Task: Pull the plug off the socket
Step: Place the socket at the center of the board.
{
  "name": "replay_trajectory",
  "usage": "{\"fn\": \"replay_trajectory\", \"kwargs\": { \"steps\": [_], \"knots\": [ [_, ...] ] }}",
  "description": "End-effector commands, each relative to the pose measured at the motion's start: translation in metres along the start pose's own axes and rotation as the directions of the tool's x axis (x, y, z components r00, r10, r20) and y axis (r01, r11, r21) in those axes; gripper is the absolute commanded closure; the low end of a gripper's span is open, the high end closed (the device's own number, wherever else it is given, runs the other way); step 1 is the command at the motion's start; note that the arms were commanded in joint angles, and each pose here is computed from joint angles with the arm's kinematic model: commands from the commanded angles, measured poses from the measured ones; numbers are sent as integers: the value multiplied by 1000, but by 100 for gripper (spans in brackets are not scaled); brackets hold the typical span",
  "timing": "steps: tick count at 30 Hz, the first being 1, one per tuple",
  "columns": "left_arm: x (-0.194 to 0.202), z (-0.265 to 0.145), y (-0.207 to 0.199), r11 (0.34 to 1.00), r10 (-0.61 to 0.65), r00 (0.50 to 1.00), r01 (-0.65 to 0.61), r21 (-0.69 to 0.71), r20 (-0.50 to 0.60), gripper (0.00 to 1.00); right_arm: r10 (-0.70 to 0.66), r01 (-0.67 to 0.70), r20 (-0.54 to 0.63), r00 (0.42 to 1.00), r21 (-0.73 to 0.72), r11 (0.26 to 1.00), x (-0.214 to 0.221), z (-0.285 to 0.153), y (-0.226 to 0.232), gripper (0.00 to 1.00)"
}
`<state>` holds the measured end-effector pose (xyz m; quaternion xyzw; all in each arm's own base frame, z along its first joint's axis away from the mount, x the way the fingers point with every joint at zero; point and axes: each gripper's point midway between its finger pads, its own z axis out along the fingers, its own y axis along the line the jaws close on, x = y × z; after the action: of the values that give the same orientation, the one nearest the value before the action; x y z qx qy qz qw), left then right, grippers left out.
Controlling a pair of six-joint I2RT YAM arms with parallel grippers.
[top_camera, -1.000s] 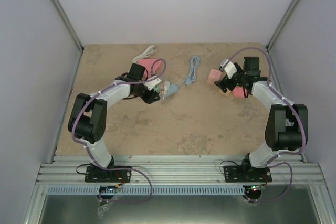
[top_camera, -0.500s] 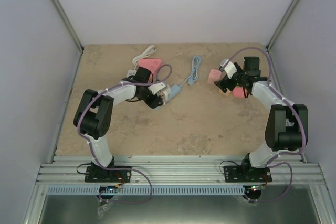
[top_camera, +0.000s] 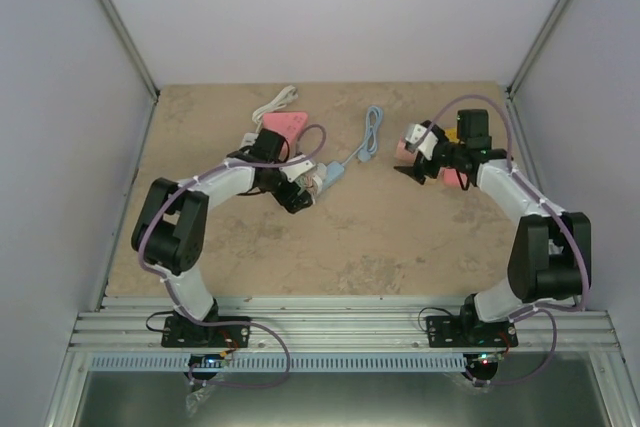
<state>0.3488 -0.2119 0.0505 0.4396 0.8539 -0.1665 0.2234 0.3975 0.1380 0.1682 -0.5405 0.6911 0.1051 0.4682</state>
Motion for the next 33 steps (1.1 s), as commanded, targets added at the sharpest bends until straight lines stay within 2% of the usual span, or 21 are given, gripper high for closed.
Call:
{"fn": "replay_trajectory", "kwargs": {
  "steps": [1, 4, 8, 17, 23, 33],
  "knots": [
    [-14, -23, 0, 998, 36, 998, -33, -49, 60, 0, -198, 213, 111, 974, -154, 965, -33, 7, 26, 2],
    [-16, -33, 3, 998, 15, 996, -10, -56, 86, 0, -209, 231, 115, 971, -225, 947, -45, 19, 29, 2],
    [-12, -46, 13, 997, -43, 993, 50, -66, 108, 1, -245, 265, 107, 964, -251, 931, -59, 40, 43, 2],
    [4, -61, 21, 987, -73, 989, 90, -130, 132, 8, -326, 328, 74, 943, -387, 862, -56, 88, 91, 2],
    [-4, -62, 13, 992, -86, 982, 99, -76, 167, 11, -331, 305, 39, 943, -501, 810, -48, 118, 91, 5],
    [-2, -56, 8, 996, -71, 983, 79, -41, 167, 16, -360, 278, -37, 932, -562, 779, -26, 169, 86, 6]
  ]
}}
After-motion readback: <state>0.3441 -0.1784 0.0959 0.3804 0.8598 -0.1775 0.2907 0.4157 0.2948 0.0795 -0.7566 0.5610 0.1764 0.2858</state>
